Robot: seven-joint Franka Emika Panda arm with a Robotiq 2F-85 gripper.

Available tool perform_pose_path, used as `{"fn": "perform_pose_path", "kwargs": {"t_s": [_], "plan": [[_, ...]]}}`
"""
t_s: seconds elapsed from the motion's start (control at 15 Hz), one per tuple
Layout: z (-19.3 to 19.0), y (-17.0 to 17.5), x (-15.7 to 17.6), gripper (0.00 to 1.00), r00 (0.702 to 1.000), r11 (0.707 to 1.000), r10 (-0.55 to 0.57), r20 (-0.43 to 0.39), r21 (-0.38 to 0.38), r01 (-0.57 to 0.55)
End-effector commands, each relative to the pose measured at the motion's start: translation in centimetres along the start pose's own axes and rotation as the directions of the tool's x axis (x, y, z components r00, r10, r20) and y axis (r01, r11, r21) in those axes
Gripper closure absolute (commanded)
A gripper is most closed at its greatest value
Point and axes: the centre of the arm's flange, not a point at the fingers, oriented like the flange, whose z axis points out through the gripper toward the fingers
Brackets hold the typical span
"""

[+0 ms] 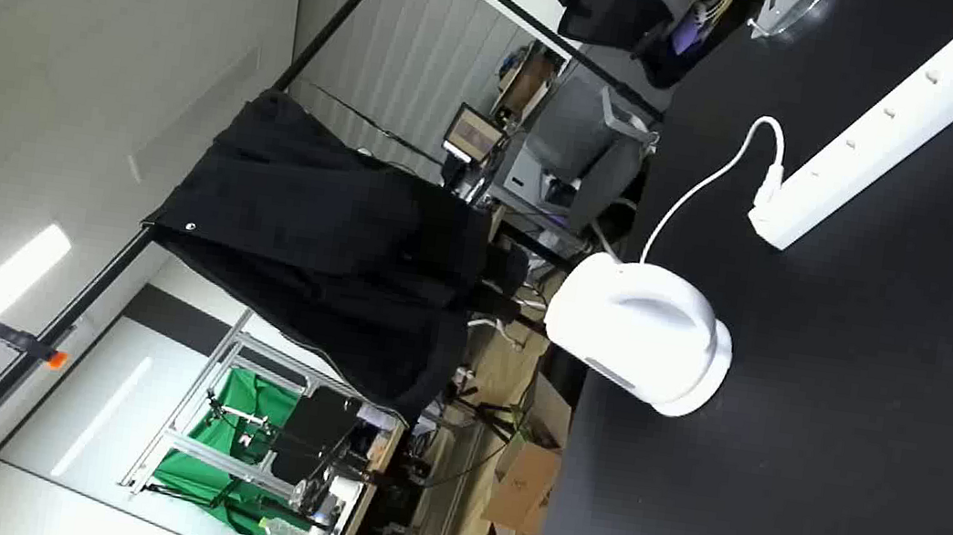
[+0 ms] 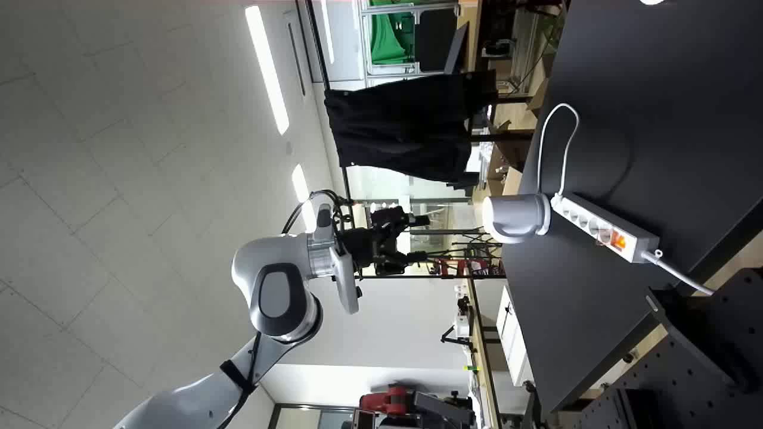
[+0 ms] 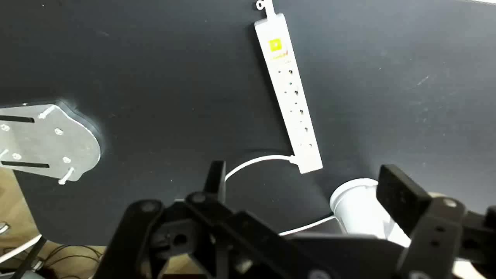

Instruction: Turn off the extension cord

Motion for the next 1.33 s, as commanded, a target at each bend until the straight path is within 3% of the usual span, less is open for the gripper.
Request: {"fn": "perform_pose_path", "kwargs": {"t_s": [0.0, 0.8, 1.2, 1.27], "plan": [[0.0, 0.0, 0.0, 0.0, 1.0, 1.0, 0.0, 0.0, 0.0, 0.0], [0.0, 0.0, 0.0, 0.0, 1.0, 1.0, 0.0, 0.0, 0.0, 0.0], [-0.7, -1.4, 3.0, 0.0, 0.981, 0.977, -0.191, 0.027, 0.102, 0.188], [-0.5, -1.6, 3.4, 0.25, 0.977, 0.972, -0.212, 0.034, 0.114, 0.207]]}}
